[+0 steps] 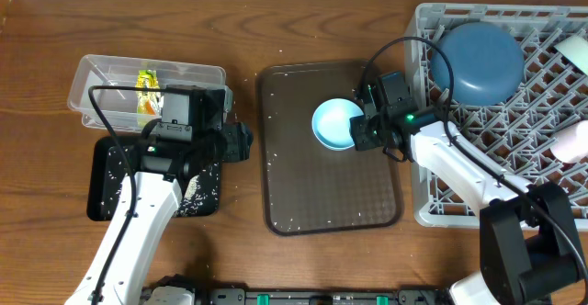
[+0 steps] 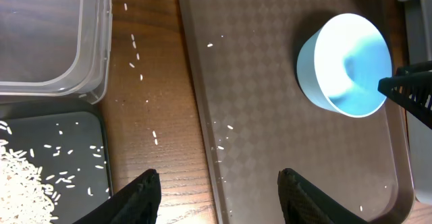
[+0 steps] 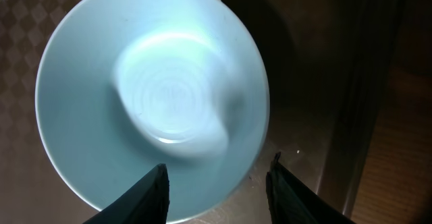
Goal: Sort waste into correct bins and load items into the dishwasher rack
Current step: 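Reach the right gripper to the white bowl on the brown tray and grasp its rim, then lift and carry the white bowl with the right gripper into the rack's right side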
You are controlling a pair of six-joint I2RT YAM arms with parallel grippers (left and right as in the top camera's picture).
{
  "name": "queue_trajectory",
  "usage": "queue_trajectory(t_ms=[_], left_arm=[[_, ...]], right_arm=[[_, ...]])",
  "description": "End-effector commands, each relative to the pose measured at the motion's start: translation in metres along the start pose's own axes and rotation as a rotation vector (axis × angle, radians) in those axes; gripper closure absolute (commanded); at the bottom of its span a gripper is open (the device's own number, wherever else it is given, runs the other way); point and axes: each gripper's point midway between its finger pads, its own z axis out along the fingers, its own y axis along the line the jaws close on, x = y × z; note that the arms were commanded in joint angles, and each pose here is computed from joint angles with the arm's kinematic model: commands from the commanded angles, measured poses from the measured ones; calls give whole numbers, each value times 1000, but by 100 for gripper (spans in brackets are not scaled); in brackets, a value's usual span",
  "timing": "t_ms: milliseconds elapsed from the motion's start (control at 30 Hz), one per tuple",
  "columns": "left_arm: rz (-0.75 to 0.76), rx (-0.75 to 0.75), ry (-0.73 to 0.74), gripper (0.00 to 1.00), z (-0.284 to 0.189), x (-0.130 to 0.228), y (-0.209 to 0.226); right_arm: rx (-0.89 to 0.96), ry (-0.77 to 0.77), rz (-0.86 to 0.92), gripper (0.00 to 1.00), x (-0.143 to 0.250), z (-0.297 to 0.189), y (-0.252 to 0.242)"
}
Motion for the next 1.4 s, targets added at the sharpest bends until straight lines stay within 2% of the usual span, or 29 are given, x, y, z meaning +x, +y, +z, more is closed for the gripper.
queue_trajectory(t_ms=[0,167,400,500,567,633,733,833,1100,1367], left_arm=[[2,-5,-14,42,-3,-4,1],[2,-5,-14,42,-3,-4,1],[2,-5,-14,42,-3,-4,1],[2,-5,-14,42,-3,-4,1],[2,-5,-14,42,-3,-4,1],[2,-5,-14,42,-3,-4,1],[2,-5,-14,42,-3,-4,1],[2,-5,-14,42,-3,-4,1],[2,-5,-14,42,-3,-4,1],[3,-4,-19,41,-3,-5,0]], right_arm=[[7,8,-9,55,3,4,-1],[86,-5,37,56,1,3,-15],[101,33,62,58,10,16,-19],[107,58,74,67,16,25,-21],[107,59,74,80,16,26,-21],[104,41,73,87,12,26,-20],[98,4,73,90,2,23,-19],[120,-36,80,99,-12,14,-25],[299,-272,92,99,-75,-59,-70],[683,-599,88,99,-130,-185,-164]])
